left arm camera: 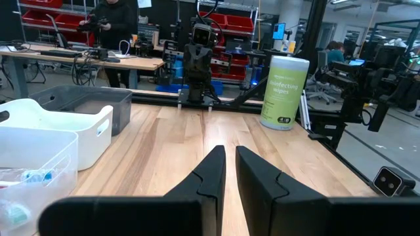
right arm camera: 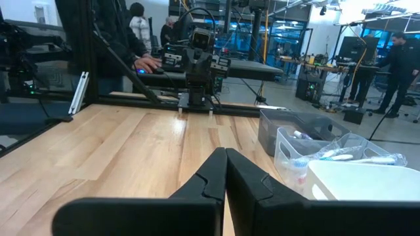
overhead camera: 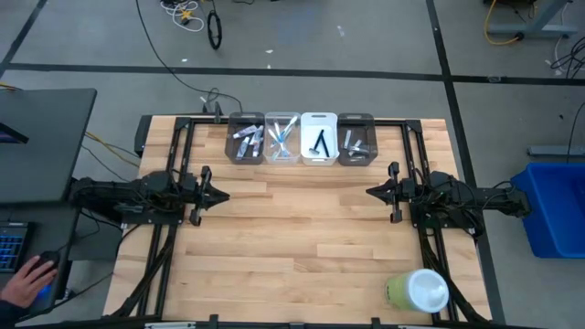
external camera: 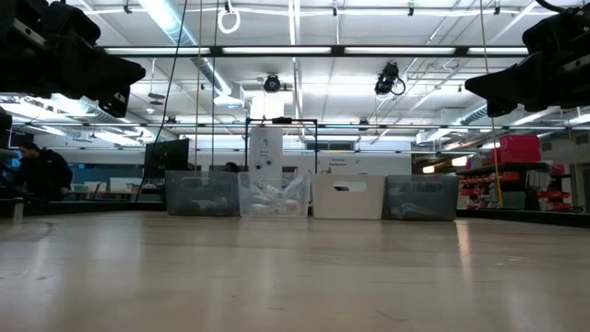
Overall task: Pick & Place Travel size toiletries
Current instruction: Return to Home Position
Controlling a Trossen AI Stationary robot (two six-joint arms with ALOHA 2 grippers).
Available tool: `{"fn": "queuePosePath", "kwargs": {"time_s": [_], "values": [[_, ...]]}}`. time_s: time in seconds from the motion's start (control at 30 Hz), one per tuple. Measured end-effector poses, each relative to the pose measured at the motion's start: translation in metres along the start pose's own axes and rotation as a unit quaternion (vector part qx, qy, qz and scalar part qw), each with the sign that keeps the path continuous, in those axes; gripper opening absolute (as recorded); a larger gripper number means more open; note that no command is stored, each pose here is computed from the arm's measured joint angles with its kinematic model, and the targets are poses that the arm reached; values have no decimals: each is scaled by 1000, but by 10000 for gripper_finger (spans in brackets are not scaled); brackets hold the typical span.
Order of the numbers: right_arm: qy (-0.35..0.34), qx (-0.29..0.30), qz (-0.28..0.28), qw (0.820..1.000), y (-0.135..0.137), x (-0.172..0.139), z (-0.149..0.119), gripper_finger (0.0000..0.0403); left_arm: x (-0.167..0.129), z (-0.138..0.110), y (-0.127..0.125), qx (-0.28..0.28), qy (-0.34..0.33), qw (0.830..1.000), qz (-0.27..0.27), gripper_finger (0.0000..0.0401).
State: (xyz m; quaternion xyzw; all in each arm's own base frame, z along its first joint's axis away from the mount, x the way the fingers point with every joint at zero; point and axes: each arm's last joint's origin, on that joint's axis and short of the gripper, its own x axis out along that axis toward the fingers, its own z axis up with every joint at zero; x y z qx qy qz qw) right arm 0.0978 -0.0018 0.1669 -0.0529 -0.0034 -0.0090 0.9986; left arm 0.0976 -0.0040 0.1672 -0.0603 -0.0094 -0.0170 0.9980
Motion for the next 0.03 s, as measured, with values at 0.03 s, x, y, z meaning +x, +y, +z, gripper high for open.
{"fn": "queuePosePath", "kwargs": {"time_s": [0.03], "values": [[0, 0, 0, 1000, 0, 0, 0, 13, 0, 0, 0, 0, 0, 1000, 0, 42]]}}
